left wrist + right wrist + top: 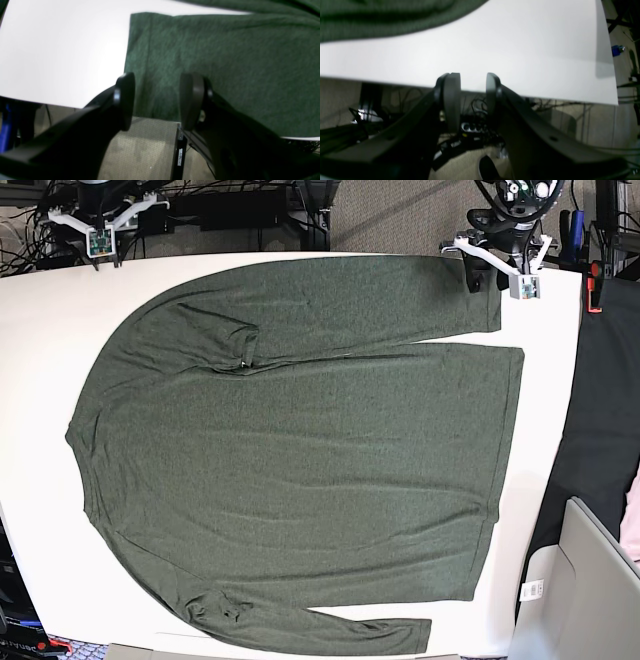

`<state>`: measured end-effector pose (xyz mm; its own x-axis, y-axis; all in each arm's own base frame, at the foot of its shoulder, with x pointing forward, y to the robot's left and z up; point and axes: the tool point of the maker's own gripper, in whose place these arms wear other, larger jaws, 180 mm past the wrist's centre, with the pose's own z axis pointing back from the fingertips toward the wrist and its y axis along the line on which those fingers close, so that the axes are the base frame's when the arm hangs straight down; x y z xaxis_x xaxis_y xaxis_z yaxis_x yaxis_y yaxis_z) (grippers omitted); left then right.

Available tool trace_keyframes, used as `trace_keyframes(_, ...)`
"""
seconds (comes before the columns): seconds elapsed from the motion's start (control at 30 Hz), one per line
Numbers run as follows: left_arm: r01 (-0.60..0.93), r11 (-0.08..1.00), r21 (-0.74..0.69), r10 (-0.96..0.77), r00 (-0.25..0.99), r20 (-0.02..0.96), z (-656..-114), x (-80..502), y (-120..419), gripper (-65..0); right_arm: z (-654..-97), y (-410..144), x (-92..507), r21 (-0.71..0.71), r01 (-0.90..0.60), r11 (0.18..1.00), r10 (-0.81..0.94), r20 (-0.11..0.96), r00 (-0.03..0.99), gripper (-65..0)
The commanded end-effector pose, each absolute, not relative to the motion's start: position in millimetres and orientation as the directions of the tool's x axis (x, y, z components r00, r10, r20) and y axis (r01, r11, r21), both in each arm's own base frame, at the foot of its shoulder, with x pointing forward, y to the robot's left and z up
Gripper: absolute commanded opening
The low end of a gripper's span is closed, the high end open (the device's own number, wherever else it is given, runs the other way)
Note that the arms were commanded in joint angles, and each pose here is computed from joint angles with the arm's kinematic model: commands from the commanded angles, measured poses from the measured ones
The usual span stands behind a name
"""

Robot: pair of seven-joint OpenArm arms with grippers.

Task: Fold the T-shirt properly
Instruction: 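Lower both grippers toward the shirt's shoulder corners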

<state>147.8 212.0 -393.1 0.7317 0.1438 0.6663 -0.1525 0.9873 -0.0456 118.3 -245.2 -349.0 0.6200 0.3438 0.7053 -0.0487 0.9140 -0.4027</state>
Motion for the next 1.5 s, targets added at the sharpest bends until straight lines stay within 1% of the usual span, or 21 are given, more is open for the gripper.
trace_keyframes(0.0,-0.151,0.988,-0.037,0.136,0.725,0.675,-390,147,215,-36.2,-338,-246,124,-0.416,-0.039,0.909,0.357,0.725,0.588,-46.8)
trace_keyframes(0.1,-0.156,0.987,-0.035,0.137,0.71,0.691,-388,156,218,-36.1,-336,-246,129,-0.416,-0.033,0.909,0.357,0.734,0.577,-46.8)
trace_keyframes(0.43,-0.175,0.984,-0.032,0.147,0.704,0.694,-393,164,224,-36.1,-331,-245,142,-0.417,-0.018,0.909,0.358,0.757,0.547,-46.8)
trace_keyframes(0.63,-0.254,0.967,0.019,0.169,0.697,0.697,-392,157,258,-36.1,-330,-245,145,-0.416,-0.016,0.909,0.357,0.761,0.541,-46.8)
trace_keyframes(0.77,-0.285,0.958,0.032,0.193,0.723,0.664,-408,147,270,-36.1,-330,-243,146,-0.409,-0.008,0.913,0.348,0.766,0.54,-46.8)
trace_keyframes(0.93,-0.288,0.957,0.022,0.208,0.742,0.638,-420,140,266,-36.1,-330,-243,146,-0.407,-0.005,0.913,0.345,0.768,0.539,-46.8)
trace_keyframes(1.13,-0.238,0.971,-0.017,0.196,0.758,0.622,-426,143,242,-36.1,-331,-242,145,-0.403,0.0,0.915,0.338,0.77,0.541,-46.8)
trace_keyframes(1.33,-0.222,0.975,-0.021,0.18,0.724,0.666,-407,155,239,-36.1,-331,-242,144,-0.403,-0.002,0.915,0.338,0.767,0.545,-46.8)
trace_keyframes(1.47,-0.218,0.976,-0.024,0.176,0.715,0.676,-402,158,237,-36.1,-332,-241,144,-0.4,-0.004,0.916,0.338,0.768,0.545,-46.8)
